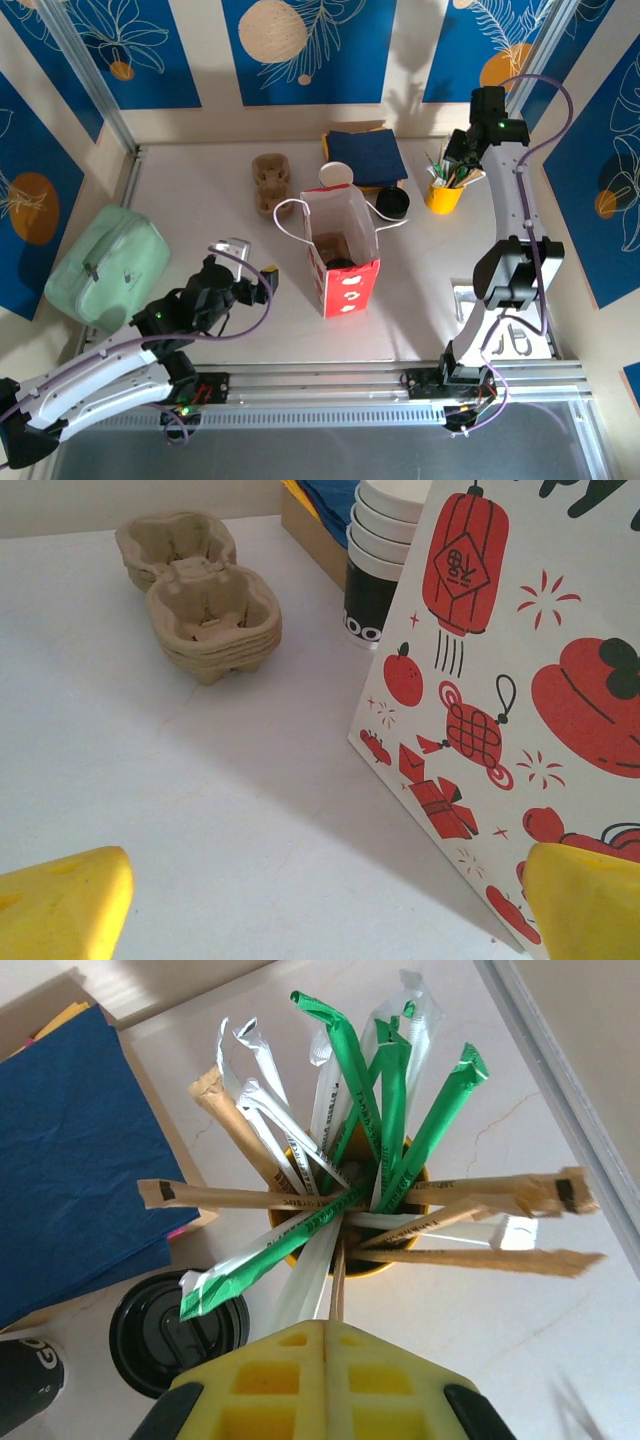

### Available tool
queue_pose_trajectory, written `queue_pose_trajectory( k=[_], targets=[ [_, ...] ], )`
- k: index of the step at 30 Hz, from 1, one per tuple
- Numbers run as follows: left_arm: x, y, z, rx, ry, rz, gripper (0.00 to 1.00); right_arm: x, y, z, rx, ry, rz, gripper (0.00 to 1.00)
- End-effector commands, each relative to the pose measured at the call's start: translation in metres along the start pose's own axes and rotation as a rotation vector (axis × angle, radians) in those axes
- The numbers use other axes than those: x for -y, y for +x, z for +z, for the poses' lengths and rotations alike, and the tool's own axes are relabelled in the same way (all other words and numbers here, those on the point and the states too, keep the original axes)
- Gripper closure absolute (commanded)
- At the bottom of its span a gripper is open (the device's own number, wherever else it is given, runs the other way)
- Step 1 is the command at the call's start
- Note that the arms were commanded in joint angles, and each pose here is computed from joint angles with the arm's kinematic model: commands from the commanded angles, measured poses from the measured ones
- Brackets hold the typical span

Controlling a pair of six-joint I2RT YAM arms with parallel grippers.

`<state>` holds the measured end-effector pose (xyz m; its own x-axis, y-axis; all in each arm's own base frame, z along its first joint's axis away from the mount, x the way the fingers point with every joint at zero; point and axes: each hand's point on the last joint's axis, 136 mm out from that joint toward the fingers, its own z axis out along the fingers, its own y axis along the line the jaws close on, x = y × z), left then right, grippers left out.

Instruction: Pack the takeout coffee

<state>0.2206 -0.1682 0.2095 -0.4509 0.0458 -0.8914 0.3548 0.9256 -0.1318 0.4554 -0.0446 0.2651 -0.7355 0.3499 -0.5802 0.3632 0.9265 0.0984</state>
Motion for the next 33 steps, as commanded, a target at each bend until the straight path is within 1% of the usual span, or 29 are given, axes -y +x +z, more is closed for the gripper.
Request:
queue_pose_trajectory(
  k=[1, 5, 11, 15, 20, 24, 30, 33],
  targets=[
    [0.001, -0.01, -0.003, 0.018, 0.007, -0.011, 0.0, 0.004, -0.002, -0.032, 0.025, 0.011, -0.027, 1.0],
    [0.001, -0.008, -0.002, 0.018, 0.006, -0.014, 0.01, 0.008, -0.004, -0.061, 0.057, 0.004, -0.035, 1.0],
    [0.001, -0.007, -0.001, 0.014, 0.007, -0.014, 0.0, -0.001, 0.002, -0.118, 0.127, -0.109, -0.053, 1.0],
    [-0.001, -0.007, -0.002, 0.013, -0.001, -0.008, 0.01, -0.008, 0.011, -0.166, 0.164, -0.206, -0.031, 1.0],
    [0.001, -0.008, -0.001, 0.016, 0.004, -0.009, 0.01, -0.032, 0.026, -0.22, 0.203, -0.38, -0.056, 1.0],
    [0.001, -0.006, 0.001, 0.009, 0.004, -0.011, 0.01, -0.051, 0.043, -0.255, 0.214, -0.475, -0.107, 1.0],
    [0.003, -0.005, 0.003, 0.006, 0.009, -0.012, 0.01, -0.085, 0.069, -0.293, 0.203, -0.618, -0.198, 1.0],
    [0.004, -0.006, 0.003, 0.006, 0.011, -0.012, 0.01, -0.1, 0.079, -0.304, 0.185, -0.687, -0.224, 1.0]
  ],
)
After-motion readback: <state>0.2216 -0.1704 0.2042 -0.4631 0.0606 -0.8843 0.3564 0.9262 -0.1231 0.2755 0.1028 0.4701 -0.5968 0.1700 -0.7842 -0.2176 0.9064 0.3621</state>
